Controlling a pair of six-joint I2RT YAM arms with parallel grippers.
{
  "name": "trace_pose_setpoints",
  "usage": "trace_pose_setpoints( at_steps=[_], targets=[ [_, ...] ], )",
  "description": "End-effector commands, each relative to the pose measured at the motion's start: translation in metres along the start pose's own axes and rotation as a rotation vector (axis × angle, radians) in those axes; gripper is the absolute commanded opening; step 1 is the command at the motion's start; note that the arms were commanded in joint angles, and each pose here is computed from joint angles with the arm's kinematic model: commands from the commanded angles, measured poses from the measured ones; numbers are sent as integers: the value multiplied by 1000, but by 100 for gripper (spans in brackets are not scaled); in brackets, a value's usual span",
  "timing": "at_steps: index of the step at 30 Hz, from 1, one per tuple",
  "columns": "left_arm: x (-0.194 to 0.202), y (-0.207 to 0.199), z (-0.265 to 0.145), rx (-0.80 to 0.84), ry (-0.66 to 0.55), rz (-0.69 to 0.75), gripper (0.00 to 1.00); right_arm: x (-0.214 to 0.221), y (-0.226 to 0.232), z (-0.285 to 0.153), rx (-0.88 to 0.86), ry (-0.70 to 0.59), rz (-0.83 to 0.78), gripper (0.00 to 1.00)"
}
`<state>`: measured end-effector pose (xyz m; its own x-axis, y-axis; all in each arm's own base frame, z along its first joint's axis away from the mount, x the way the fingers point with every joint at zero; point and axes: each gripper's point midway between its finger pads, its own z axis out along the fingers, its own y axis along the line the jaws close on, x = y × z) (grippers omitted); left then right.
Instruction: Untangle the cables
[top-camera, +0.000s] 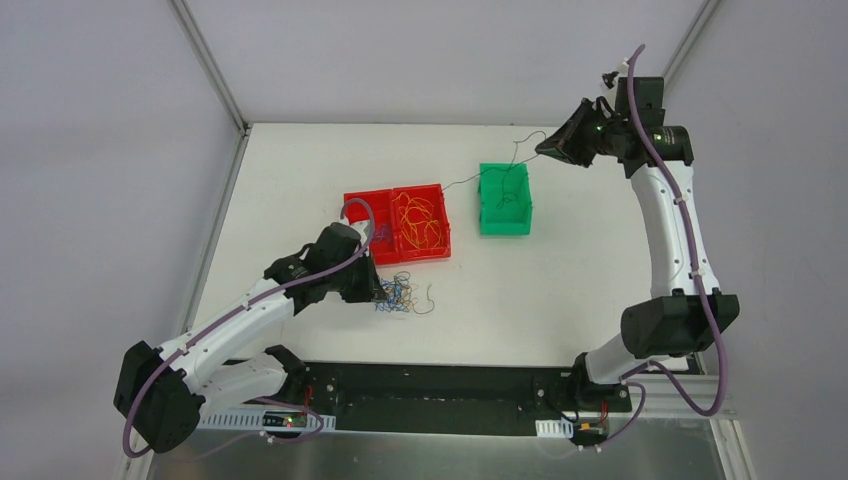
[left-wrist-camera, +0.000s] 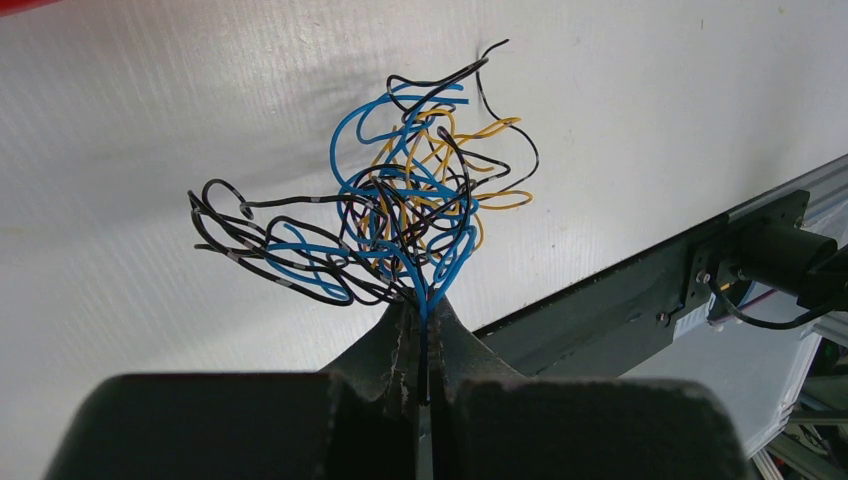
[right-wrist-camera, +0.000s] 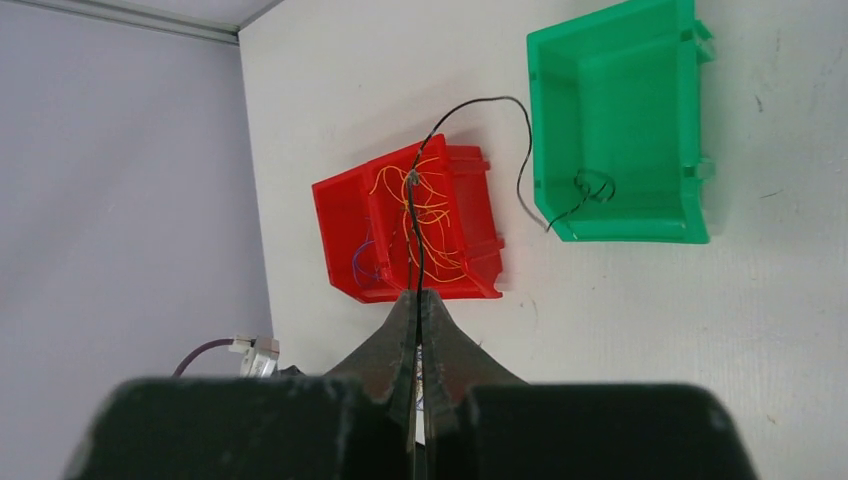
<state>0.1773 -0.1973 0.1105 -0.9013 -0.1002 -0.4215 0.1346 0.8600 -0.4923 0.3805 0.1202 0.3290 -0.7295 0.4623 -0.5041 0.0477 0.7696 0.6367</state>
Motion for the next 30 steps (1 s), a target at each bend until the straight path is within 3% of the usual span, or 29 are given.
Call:
trace_pose_setpoints(
  at_steps=[1, 16, 24, 30],
  targets=[
    [-11, -14, -8, 40, -37, 23, 0, -8, 11, 5, -140, 21, 60, 0],
    [-11, -14, -11, 41, -42, 21, 0, -36, -124, 42, -27, 64, 364, 0],
    [-14, -18, -10, 44, -33, 21, 0, -35, -172, 25, 151, 14, 353, 0],
    [-16, -19, -9, 39, -28, 21, 0, -29, -175, 26, 177, 17, 346, 0]
  ],
)
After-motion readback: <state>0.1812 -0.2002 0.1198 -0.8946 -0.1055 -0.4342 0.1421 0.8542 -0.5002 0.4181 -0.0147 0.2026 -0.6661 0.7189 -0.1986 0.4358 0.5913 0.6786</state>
